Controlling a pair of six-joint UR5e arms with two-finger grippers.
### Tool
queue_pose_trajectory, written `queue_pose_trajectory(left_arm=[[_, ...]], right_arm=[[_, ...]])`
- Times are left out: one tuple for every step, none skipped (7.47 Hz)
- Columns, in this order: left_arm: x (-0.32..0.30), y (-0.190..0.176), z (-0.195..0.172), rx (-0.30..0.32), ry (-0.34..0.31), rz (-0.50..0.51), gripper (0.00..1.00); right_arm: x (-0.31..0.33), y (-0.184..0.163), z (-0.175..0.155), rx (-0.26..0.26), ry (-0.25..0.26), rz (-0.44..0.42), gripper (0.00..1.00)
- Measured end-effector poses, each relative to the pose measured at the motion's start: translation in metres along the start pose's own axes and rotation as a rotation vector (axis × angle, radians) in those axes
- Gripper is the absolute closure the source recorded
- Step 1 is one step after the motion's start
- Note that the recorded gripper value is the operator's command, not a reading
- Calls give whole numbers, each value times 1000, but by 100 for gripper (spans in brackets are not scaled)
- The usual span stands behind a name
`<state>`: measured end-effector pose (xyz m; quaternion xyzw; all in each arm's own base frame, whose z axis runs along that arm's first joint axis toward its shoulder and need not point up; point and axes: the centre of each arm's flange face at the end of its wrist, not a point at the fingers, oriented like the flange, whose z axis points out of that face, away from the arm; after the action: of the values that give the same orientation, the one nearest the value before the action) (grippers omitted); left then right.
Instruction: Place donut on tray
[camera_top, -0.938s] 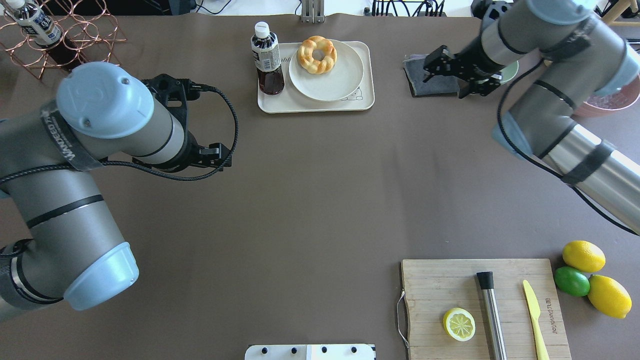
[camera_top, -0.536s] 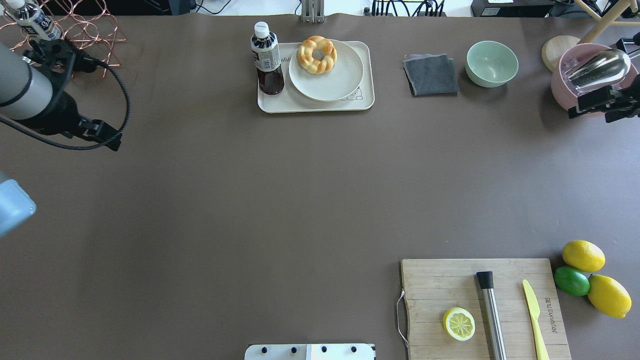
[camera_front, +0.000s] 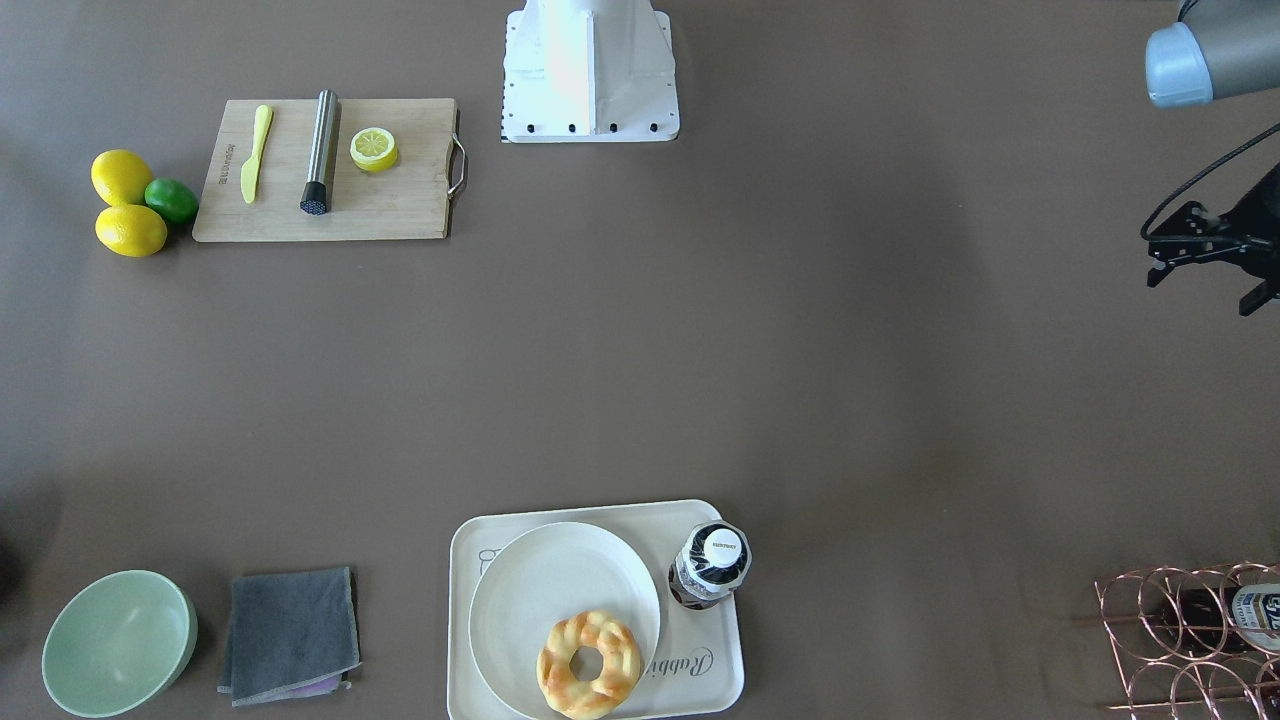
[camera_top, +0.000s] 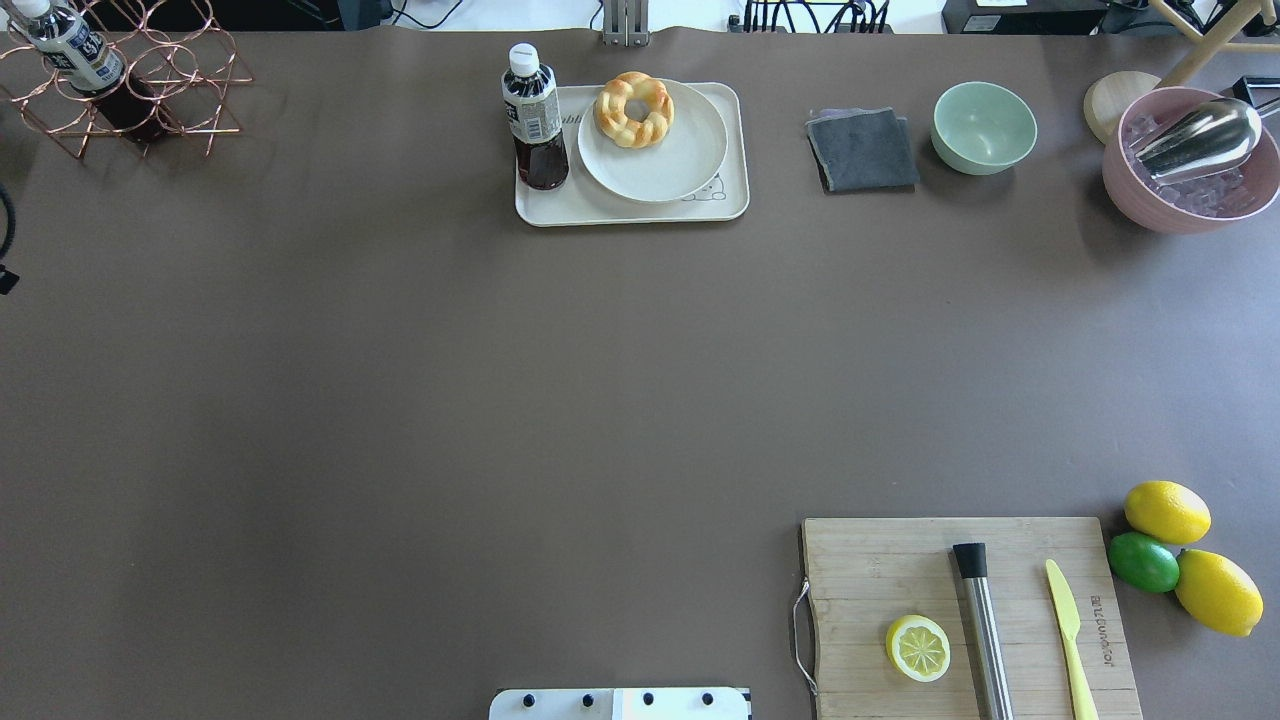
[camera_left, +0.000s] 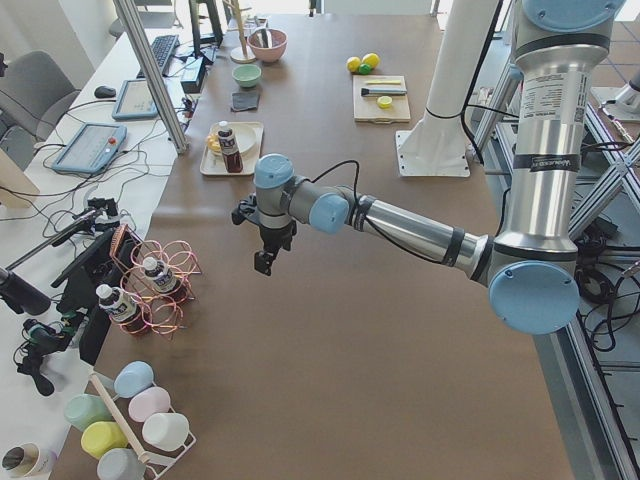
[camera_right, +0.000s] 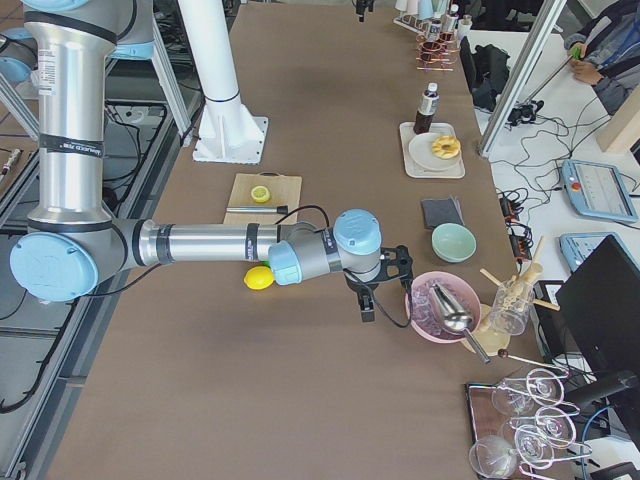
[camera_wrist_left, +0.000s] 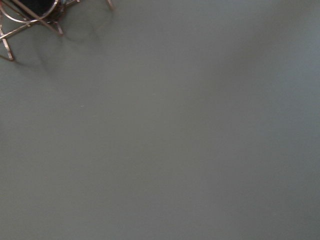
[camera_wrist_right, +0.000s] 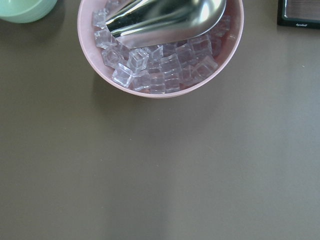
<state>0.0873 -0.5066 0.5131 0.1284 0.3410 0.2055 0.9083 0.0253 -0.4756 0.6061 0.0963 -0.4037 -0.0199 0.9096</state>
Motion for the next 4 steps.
queue_pose_trajectory(left_arm=[[-43,16,3,-11,10,39,3],[-78,31,5,-19,18,67,3],[-101,44,4,-15,35,68,2],[-119,60,-2,3,68,38,2]], right_arm=[[17,4,-8,-22,13,-31,0],[26,7,-13,-31,19,-41,0],[29,8,-15,-34,21,-44,0],[30,8,-16,-34,20,-46,0]])
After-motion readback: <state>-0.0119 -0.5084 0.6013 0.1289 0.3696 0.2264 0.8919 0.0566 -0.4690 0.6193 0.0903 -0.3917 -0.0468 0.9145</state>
